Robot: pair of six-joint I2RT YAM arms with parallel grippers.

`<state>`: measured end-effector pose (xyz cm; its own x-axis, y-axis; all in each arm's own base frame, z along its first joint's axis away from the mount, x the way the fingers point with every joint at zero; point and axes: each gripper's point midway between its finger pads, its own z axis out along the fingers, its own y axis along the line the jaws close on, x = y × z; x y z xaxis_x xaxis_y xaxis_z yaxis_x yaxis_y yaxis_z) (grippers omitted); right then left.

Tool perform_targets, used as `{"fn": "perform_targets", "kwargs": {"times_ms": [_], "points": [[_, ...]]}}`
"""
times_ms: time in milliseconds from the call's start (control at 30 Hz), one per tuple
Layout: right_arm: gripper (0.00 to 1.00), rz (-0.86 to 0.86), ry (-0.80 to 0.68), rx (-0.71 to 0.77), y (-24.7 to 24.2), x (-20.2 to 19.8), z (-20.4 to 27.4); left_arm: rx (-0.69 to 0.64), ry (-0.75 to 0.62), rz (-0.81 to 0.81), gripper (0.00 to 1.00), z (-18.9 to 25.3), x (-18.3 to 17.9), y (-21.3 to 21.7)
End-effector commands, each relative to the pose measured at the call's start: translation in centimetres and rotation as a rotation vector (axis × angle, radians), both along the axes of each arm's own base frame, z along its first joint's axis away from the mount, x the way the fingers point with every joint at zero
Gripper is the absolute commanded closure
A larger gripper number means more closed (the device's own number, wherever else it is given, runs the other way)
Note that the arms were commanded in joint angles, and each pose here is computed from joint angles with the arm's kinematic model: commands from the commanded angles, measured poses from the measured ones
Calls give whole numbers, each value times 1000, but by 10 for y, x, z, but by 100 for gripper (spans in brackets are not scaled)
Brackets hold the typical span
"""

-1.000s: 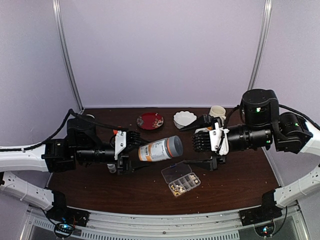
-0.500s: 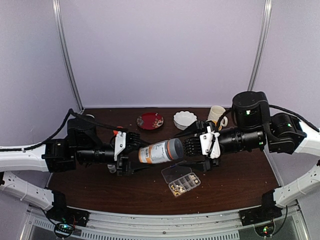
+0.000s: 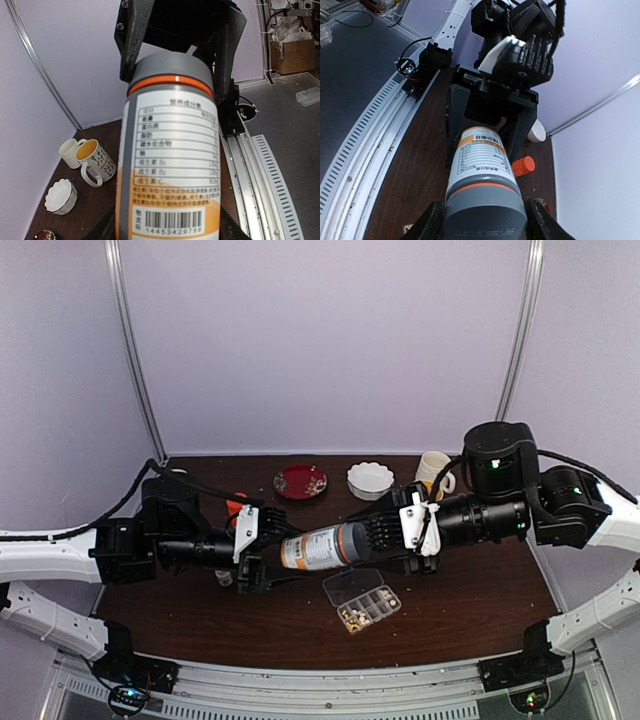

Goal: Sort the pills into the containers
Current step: Screw the lid of the pill bottle onto the pill bottle.

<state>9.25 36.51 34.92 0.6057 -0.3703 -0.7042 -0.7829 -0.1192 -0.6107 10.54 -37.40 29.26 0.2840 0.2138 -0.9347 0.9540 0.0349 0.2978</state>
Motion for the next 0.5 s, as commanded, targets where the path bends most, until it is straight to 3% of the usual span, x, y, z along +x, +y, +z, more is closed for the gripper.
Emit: {"fn": "perform_targets", "kwargs": {"times_ms": [0,167,300,400,467], "points": [[56,19,9,42,5,-5,11,-75,-14,-26,100,27,-4,-4],[46,10,15,42,4,-4,8,-88,-17,-28,100,31,-5,-3],[26,1,20,40,4,-3,7,-92,-21,-26,100,32,-5,-2],[27,-7,23,40,3,-2,7,-91,-23,-27,100,32,-5,-3],[38,-8,29,38,2,-3,7,-92,-22,-31,100,33,-5,-3]]}}
